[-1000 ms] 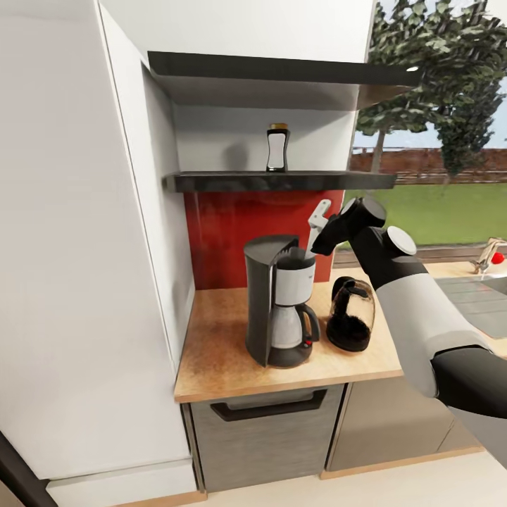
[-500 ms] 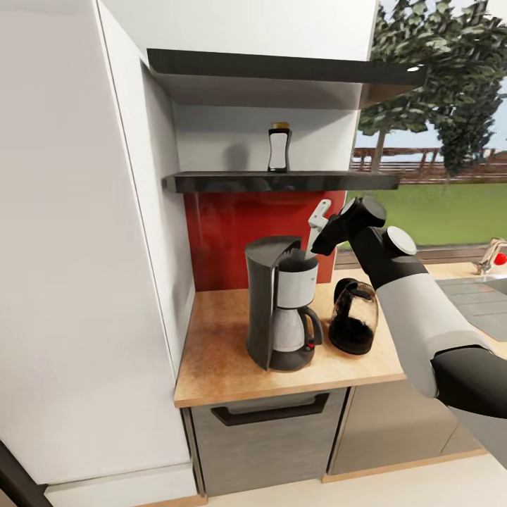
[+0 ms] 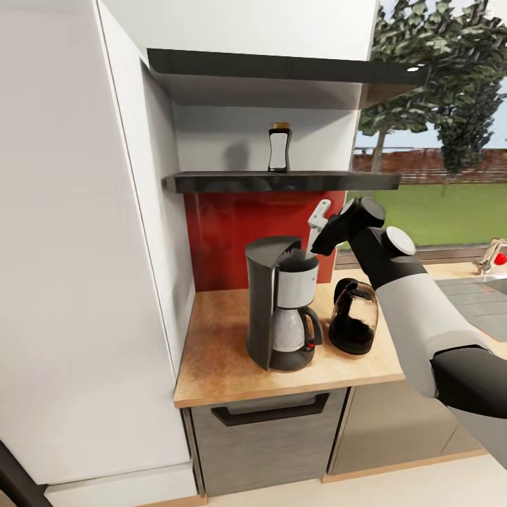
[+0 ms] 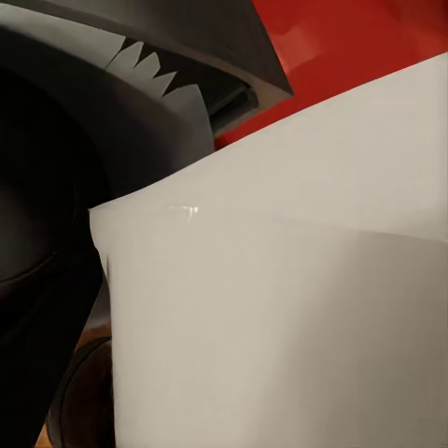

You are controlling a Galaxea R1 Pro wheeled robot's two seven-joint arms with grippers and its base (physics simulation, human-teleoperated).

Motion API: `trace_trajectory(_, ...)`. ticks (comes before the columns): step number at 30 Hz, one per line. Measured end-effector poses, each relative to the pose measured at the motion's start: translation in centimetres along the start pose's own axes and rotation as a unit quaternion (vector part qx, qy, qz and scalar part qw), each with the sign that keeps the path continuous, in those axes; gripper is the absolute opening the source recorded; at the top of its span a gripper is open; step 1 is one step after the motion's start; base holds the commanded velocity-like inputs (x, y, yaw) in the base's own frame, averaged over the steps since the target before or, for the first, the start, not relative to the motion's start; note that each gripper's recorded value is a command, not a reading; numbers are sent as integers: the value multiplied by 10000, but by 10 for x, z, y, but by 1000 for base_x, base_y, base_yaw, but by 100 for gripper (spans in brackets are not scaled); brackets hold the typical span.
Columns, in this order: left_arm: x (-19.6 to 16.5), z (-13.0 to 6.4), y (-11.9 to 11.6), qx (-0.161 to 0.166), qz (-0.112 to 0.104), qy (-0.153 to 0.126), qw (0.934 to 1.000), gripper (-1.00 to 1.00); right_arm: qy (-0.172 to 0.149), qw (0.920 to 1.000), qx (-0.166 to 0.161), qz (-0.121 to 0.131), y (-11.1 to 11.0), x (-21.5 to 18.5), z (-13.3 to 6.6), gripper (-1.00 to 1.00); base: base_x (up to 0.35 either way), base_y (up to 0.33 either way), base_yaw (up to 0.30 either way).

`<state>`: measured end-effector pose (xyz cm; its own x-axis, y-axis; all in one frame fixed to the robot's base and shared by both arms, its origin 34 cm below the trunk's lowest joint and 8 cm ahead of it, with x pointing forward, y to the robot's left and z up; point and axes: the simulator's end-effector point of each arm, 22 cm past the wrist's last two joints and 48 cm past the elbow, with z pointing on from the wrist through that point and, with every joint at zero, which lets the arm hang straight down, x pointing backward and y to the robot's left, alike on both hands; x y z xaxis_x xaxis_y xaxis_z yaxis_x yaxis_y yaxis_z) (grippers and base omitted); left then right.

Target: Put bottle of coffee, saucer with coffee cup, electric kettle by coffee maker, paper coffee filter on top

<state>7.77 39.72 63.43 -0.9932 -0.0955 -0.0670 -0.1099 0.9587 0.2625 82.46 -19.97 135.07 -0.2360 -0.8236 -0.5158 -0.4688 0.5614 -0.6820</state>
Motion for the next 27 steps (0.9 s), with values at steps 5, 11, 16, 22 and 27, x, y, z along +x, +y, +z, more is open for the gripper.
trace_trajectory(5,0,0,0,-1,0,-1,10000,100,-2,10000,4,1,0,0,0,-100,0,106,0)
trace_trajectory(11,0,0,0,0,0,0,10000,100,-1,10000,9,-2,-1,0,0,-100,0,28,0)
trace_trajectory(16,0,0,0,-1,0,0,10000,100,-1,10000,9,-4,0,0,0,-100,0,3,0)
trace_trajectory(22,0,0,0,-1,0,-1,10000,100,-3,10000,9,-1,0,0,0,-100,0,63,0)
trace_trajectory(27,0,0,0,-1,0,0,10000,100,-2,10000,9,-2,-1,0,0,-100,0,85,0)
